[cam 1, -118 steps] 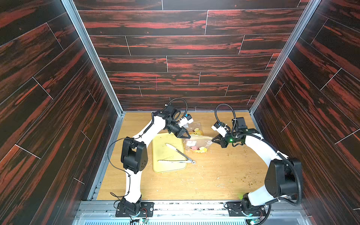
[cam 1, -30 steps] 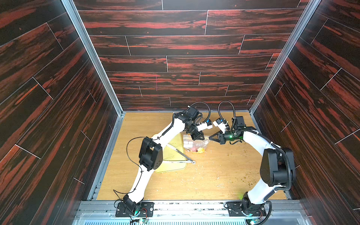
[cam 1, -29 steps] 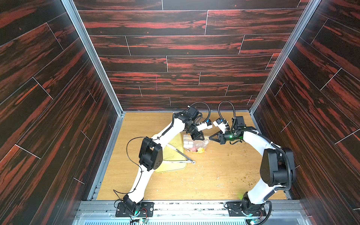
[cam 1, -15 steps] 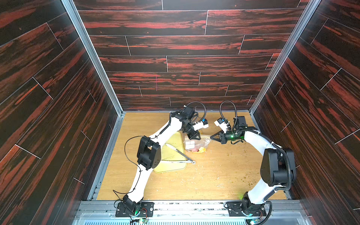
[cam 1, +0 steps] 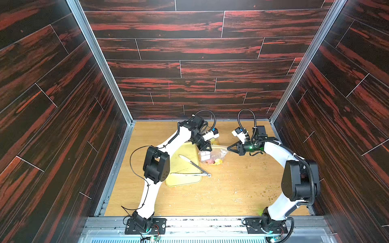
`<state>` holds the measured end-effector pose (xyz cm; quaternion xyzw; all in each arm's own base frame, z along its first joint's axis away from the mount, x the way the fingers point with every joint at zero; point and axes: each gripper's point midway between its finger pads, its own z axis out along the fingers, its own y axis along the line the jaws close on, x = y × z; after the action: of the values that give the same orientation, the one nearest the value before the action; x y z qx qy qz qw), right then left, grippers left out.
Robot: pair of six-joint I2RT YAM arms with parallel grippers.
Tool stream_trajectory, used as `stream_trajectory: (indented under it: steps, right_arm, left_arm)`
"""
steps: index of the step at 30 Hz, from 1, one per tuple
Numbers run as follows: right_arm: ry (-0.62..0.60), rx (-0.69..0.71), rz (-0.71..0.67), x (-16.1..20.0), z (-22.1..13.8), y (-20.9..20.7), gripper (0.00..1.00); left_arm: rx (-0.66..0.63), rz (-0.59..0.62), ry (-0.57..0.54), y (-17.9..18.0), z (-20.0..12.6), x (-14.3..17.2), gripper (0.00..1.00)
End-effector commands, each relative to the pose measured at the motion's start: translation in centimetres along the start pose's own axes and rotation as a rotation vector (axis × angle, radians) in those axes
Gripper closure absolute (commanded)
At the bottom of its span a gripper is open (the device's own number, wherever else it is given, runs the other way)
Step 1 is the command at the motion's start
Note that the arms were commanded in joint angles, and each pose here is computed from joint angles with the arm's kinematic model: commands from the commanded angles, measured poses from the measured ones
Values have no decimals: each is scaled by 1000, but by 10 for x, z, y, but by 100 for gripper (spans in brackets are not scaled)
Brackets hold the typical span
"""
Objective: Put the cookies into a resealable bag to prevent moisture
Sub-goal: Close the ziploc bag at the center of the board.
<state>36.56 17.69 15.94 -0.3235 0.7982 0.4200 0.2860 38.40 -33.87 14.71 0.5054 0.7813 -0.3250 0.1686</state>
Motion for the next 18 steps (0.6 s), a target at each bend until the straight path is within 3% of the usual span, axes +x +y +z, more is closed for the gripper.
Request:
stream_trajectory:
  steps: [1, 3, 4, 5, 8, 10, 11, 13, 15, 17, 18]
  right_arm:
    - [3, 4, 28, 8, -2, -7, 100]
    - [5, 6, 31, 8, -2, -8, 100]
    - [5, 6, 33, 9, -2, -8, 100]
    - [6, 5, 34, 9, -2, -8, 100]
    - [6, 9, 35, 8, -2, -8, 100]
    - [6, 10, 34, 8, -2, -8, 100]
    - [6, 10, 36, 8, -2, -9, 100]
    - [6, 9, 36, 8, -2, -8, 100]
    - [6, 12, 35, 8, -2, -9, 100]
    - [6, 13, 36, 8, -2, -9, 100]
    - [6, 15, 36, 7, -2, -9, 100]
  left_arm:
    - [-38, -11, -33, -2, -33, 0, 81]
    - [-33, -18, -57, -2, -38, -1, 81]
    - [-28, -23, -68, -2, -40, -2, 87]
    - [-20, -29, -82, -3, -42, -2, 100]
    - [-19, -41, -99, -2, -47, -1, 100]
    - [-30, -51, -103, 1, -49, 1, 83]
    - [-30, -55, -109, 2, -49, 2, 80]
    - [-23, -57, -132, 1, -52, 0, 81]
    - [-11, -68, -152, 1, -54, -2, 94]
    - [-1, -72, -162, 1, -55, -3, 93]
    - [-6, -73, -162, 2, -56, -3, 87]
